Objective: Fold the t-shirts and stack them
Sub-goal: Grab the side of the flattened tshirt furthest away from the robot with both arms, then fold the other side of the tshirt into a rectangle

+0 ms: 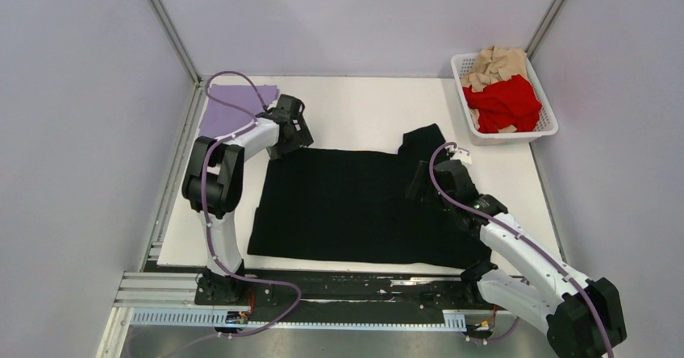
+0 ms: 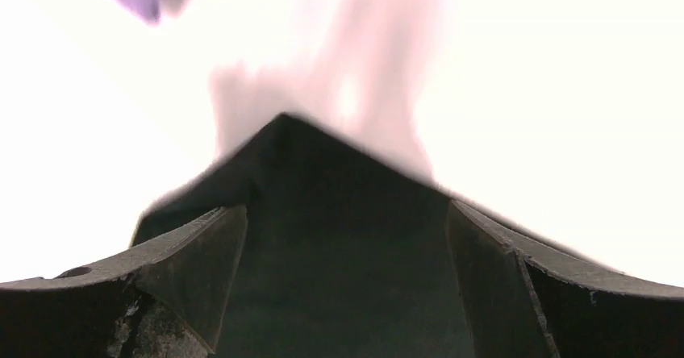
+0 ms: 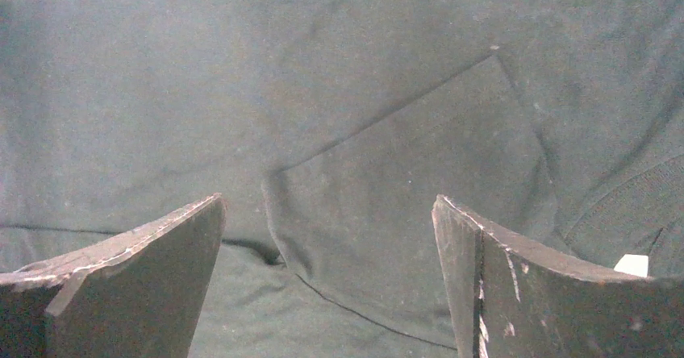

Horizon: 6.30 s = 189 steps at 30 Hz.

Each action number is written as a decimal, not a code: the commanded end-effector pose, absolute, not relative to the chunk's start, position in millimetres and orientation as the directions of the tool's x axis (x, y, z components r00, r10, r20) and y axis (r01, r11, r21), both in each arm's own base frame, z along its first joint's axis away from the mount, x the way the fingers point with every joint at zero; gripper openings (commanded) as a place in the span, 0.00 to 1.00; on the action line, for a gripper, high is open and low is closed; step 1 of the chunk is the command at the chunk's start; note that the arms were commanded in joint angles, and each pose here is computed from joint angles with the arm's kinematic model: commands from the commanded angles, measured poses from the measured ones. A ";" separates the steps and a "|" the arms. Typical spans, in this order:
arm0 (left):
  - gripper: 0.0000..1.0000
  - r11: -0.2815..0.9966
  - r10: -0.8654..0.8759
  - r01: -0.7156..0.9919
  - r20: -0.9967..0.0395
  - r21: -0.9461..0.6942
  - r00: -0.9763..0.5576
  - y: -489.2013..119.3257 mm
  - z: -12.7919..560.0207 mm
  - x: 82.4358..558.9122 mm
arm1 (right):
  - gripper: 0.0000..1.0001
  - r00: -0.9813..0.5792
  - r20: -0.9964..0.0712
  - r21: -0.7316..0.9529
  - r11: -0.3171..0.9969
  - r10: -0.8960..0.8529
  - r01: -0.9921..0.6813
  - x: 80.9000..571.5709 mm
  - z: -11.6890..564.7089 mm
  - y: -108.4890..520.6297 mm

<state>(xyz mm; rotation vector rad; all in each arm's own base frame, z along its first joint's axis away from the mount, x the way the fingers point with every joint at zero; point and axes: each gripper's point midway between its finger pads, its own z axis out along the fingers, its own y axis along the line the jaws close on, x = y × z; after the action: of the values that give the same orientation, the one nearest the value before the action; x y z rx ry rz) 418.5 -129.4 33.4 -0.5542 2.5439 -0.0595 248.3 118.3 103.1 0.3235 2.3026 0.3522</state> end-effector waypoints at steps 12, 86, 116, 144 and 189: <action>0.97 0.873 -0.426 -0.485 -0.553 -0.045 -0.716 -71.1 51.0 477.5 | 1.00 -0.682 -0.657 0.306 0.940 0.322 0.150 269.6 88.4 119.5; 0.00 0.911 -0.305 -0.405 -0.542 0.072 -0.783 -67.5 58.8 442.1 | 0.66 -0.731 -0.635 -0.003 0.945 0.252 0.328 539.6 65.9 74.9; 0.00 0.926 -0.324 -0.376 -0.565 -0.027 -0.759 -79.0 80.0 436.7 | 0.00 -0.658 -0.723 -0.028 0.943 0.210 0.332 503.2 125.5 78.0; 0.00 0.936 -0.353 -0.291 -0.571 -0.201 -0.741 -88.5 102.7 302.3 | 0.00 -0.719 -0.628 -0.037 0.912 0.297 0.409 234.6 154.8 56.2; 1.00 0.909 -0.364 -0.144 -0.572 -0.392 -0.735 -118.7 147.4 278.6 | 1.00 -0.770 -0.460 0.392 0.879 0.442 0.271 178.6 146.3 118.2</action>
<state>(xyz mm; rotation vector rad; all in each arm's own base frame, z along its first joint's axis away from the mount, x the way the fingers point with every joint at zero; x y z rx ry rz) 271.8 -60.5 142.1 -0.5518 2.3490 -0.0585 143.1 98.5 123.3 0.4964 2.6861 0.2368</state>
